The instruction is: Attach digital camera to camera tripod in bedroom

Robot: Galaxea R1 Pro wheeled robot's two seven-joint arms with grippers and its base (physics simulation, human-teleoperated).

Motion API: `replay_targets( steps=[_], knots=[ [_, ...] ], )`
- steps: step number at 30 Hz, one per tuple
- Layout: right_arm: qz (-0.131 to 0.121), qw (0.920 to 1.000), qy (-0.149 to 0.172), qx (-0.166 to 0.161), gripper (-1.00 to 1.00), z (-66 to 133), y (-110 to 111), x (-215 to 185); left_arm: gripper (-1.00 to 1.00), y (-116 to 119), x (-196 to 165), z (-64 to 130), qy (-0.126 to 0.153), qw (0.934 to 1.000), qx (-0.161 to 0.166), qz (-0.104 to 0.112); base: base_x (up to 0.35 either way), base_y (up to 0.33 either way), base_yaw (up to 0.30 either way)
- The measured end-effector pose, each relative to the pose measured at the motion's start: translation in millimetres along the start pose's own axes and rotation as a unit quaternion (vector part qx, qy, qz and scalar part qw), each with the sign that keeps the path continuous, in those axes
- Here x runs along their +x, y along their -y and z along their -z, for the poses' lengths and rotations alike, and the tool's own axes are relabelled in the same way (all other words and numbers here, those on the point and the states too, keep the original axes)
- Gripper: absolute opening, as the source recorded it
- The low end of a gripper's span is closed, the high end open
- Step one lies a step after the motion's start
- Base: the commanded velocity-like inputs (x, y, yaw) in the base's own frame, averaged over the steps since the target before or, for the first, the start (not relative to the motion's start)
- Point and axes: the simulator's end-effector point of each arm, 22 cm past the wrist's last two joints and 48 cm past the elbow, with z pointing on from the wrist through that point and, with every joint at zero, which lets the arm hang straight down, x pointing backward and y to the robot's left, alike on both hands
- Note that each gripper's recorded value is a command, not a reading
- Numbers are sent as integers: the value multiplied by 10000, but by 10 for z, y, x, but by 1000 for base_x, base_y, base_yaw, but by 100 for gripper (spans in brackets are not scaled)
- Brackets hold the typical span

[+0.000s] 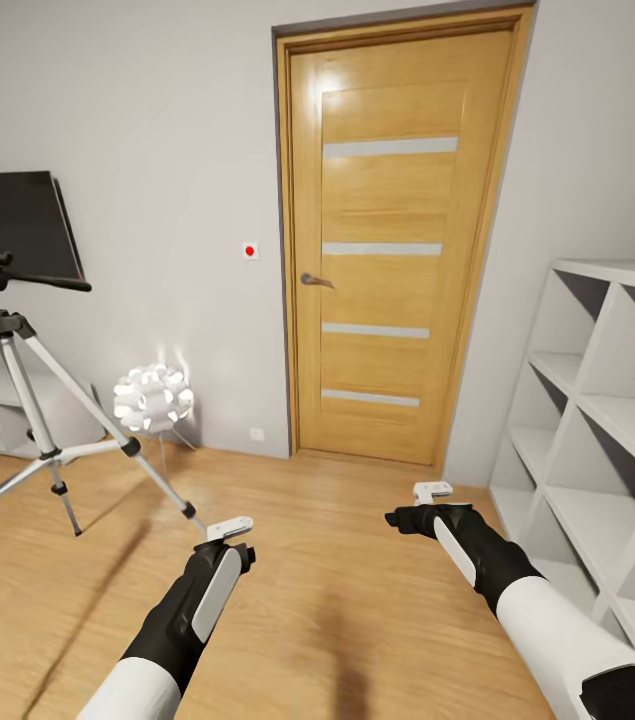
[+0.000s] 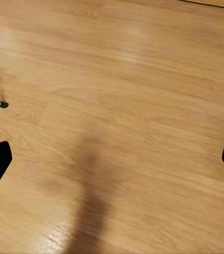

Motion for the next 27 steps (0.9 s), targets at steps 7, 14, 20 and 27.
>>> replay_targets(
  steps=[7, 14, 20, 27],
  knots=[
    [2, 10000, 1, -7, 100, -81, -3, 110, 100, -4, 93, -97, 1, 10000, 14, 2, 0, 0, 0],
    [7, 10000, 1, -7, 100, -163, 2, 223, 100, -10, 192, -196, -1, 10000, 28, 6, 0, 0, 0],
    [5, 10000, 2, -13, 100, -232, 5, 321, 100, -20, 278, -281, 0, 10000, 29, 6, 0, 0, 0],
    [3, 10000, 3, -17, 100, -313, 10, 439, 100, -41, 376, -378, 8, 10000, 9, 4, 0, 0, 0]
  ],
)
